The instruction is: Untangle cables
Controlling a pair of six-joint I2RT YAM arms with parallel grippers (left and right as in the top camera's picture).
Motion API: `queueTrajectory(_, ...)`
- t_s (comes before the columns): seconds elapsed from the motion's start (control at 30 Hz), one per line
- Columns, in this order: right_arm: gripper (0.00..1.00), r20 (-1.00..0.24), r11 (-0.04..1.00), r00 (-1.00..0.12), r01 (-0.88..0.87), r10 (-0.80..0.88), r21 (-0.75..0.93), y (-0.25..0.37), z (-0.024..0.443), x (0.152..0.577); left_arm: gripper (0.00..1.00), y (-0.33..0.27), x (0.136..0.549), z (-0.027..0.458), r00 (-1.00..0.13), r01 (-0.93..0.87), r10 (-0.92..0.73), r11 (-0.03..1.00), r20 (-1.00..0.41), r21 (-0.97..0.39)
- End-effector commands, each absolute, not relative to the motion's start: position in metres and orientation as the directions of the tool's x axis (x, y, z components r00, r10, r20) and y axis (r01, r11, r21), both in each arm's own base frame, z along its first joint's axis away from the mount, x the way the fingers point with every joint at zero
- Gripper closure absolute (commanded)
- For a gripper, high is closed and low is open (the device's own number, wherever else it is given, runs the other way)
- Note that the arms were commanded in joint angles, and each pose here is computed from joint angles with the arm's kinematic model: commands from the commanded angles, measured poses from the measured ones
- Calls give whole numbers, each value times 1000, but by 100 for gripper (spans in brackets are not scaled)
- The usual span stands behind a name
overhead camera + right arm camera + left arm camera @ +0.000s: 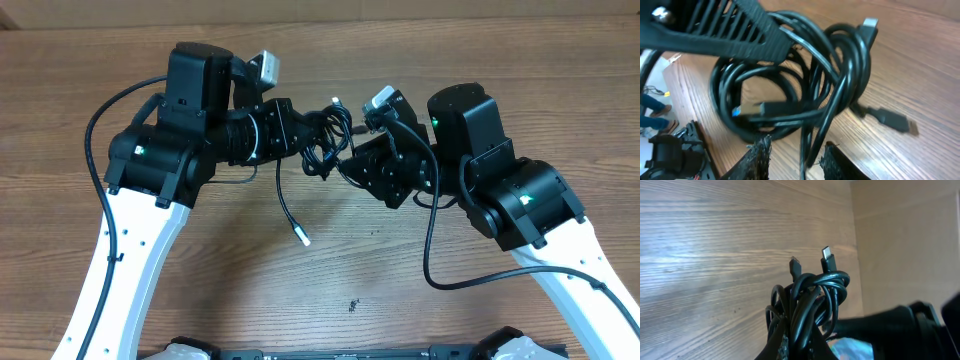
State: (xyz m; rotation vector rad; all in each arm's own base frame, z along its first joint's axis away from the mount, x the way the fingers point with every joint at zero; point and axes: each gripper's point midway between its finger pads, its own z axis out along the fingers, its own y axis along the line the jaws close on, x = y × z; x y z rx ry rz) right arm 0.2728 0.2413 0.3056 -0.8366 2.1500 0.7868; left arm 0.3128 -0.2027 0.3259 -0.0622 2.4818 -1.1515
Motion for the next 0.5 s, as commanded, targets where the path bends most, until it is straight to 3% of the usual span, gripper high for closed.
queueTrajectory(0.0,66,-773,616,-546,-741,-323,266,242,307,276,96,-211,300,351,-905,235,-149,605,-398,-761)
queueTrajectory(0.23,68,-786,639,-532,-731,-315,239,239,309,283,96,-223,291,352,-912,261,-111,586,-394,-768)
queueTrajectory(0.47,96,-785,652,-535,-722,-313,233,238,308,285,96,-234,287,355,-905,300,-84,573,-418,-763)
